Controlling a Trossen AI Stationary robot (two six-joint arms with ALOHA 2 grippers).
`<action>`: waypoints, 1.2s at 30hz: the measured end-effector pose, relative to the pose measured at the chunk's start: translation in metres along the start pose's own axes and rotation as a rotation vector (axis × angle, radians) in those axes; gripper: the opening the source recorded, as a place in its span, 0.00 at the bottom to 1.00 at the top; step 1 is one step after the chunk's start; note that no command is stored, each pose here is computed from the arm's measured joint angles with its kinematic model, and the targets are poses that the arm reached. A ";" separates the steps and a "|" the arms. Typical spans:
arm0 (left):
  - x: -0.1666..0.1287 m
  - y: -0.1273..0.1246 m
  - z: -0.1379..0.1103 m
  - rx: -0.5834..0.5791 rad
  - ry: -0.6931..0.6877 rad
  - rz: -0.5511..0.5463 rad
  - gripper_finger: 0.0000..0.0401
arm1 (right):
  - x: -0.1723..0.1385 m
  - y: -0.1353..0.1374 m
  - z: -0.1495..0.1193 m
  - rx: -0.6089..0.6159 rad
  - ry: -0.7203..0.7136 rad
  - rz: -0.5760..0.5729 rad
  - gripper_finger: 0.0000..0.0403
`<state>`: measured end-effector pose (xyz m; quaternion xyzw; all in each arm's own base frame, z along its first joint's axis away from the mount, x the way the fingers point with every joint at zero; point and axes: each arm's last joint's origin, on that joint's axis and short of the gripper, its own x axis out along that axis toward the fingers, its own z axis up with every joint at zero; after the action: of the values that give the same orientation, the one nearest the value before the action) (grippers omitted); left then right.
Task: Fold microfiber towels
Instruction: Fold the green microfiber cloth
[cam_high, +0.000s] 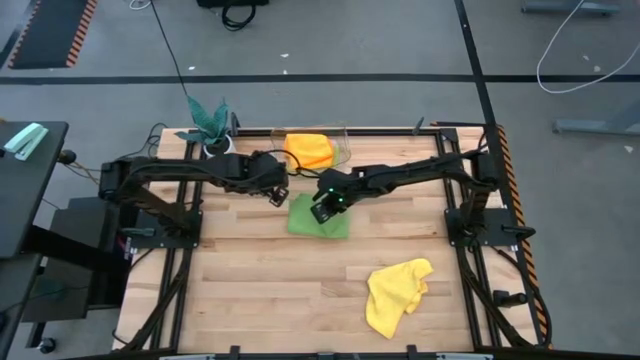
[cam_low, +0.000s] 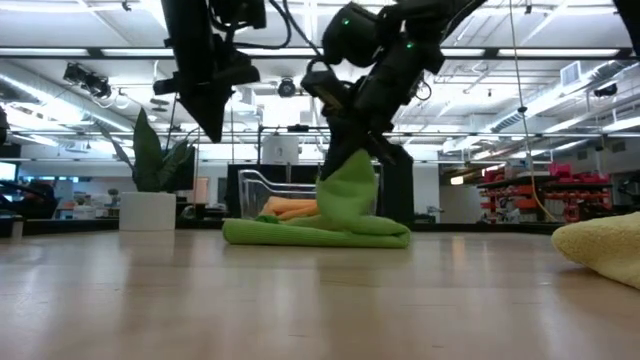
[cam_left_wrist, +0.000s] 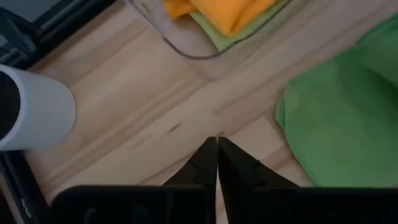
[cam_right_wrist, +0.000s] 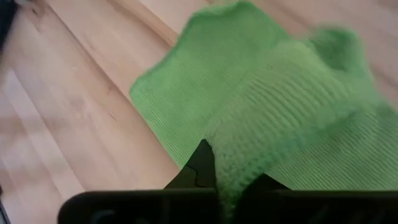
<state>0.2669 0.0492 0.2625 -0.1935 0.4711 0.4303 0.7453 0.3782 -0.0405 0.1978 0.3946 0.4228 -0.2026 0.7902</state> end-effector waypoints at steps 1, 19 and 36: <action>-0.002 0.002 -0.001 0.001 0.002 0.000 0.04 | 0.003 -0.001 0.001 0.002 0.010 -0.003 0.00; -0.007 0.006 -0.001 -0.007 -0.024 0.006 0.05 | 0.030 0.003 0.004 -0.019 0.033 0.085 0.03; -0.007 0.005 -0.001 -0.015 -0.028 0.001 0.06 | 0.028 0.004 0.014 -0.046 0.025 0.195 0.34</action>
<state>0.2607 0.0486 0.2687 -0.1927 0.4574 0.4367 0.7503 0.4042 -0.0490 0.1808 0.4181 0.3966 -0.1104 0.8097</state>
